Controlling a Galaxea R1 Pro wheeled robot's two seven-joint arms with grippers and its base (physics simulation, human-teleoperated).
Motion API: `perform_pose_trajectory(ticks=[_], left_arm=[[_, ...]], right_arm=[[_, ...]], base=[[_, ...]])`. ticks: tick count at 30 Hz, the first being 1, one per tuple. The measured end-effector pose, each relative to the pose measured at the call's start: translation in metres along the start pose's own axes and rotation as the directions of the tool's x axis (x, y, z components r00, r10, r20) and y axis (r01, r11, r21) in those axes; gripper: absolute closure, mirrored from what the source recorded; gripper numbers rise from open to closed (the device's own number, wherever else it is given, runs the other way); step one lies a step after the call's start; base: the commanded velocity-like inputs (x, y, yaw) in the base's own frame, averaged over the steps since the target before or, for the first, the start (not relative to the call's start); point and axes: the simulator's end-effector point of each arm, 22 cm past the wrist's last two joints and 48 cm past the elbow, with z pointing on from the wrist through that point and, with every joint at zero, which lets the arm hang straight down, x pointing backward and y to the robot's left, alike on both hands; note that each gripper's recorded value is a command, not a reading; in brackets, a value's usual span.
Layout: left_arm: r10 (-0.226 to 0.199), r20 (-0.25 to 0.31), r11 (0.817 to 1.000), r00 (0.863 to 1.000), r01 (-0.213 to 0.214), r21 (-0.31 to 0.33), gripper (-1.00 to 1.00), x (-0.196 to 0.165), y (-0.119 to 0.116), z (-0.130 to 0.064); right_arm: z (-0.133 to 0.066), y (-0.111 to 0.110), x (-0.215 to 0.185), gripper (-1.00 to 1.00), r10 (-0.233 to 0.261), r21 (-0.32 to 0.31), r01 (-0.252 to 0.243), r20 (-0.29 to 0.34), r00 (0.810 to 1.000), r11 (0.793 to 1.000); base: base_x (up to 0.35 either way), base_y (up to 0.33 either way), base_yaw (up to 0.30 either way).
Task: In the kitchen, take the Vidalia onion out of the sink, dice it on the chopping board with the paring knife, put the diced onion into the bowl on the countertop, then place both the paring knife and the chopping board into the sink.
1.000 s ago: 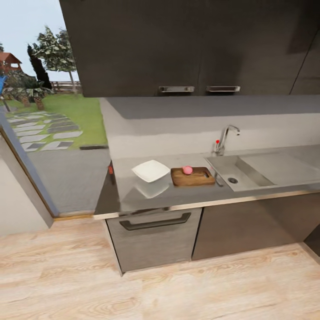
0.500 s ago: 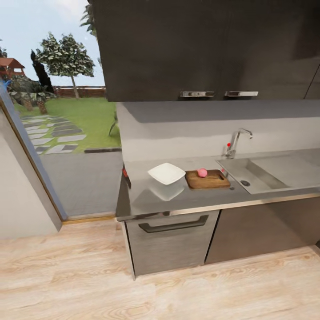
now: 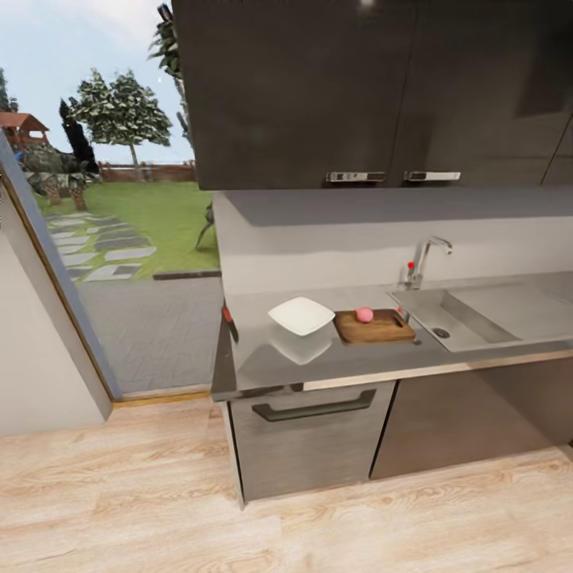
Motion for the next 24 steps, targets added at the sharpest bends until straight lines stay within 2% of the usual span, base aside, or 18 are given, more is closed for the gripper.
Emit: perform_pose_trajectory(ticks=[10,17,19,24], left_arm=[[0.000,0.010,1.000,1.000,0.000,0.000,-1.00,-0.002,0.000,0.001],[-0.001,0.011,1.000,1.000,0.001,0.000,-1.00,-0.002,0.000,0.001],[-0.001,0.010,1.000,1.000,0.001,0.000,-1.00,-0.002,-0.001,0.001],[0.000,0.010,1.000,1.000,0.000,0.000,-1.00,-0.001,0.000,0.001]], right_arm=[[0.001,0.000,-0.006,-1.00,0.002,0.000,-0.002,0.015,1.000,1.000],[0.001,-0.001,-0.007,-1.00,0.003,0.002,-0.003,0.021,1.000,1.000],[0.002,-0.003,-0.014,-1.00,-0.002,0.007,0.001,0.045,0.999,1.000],[0.005,-0.016,-0.055,-1.00,-0.027,0.047,0.020,0.156,0.987,0.999]], base=[[0.000,0.273,0.000],[0.000,0.062,0.000],[0.000,0.005,0.000],[0.000,0.001,0.000]])
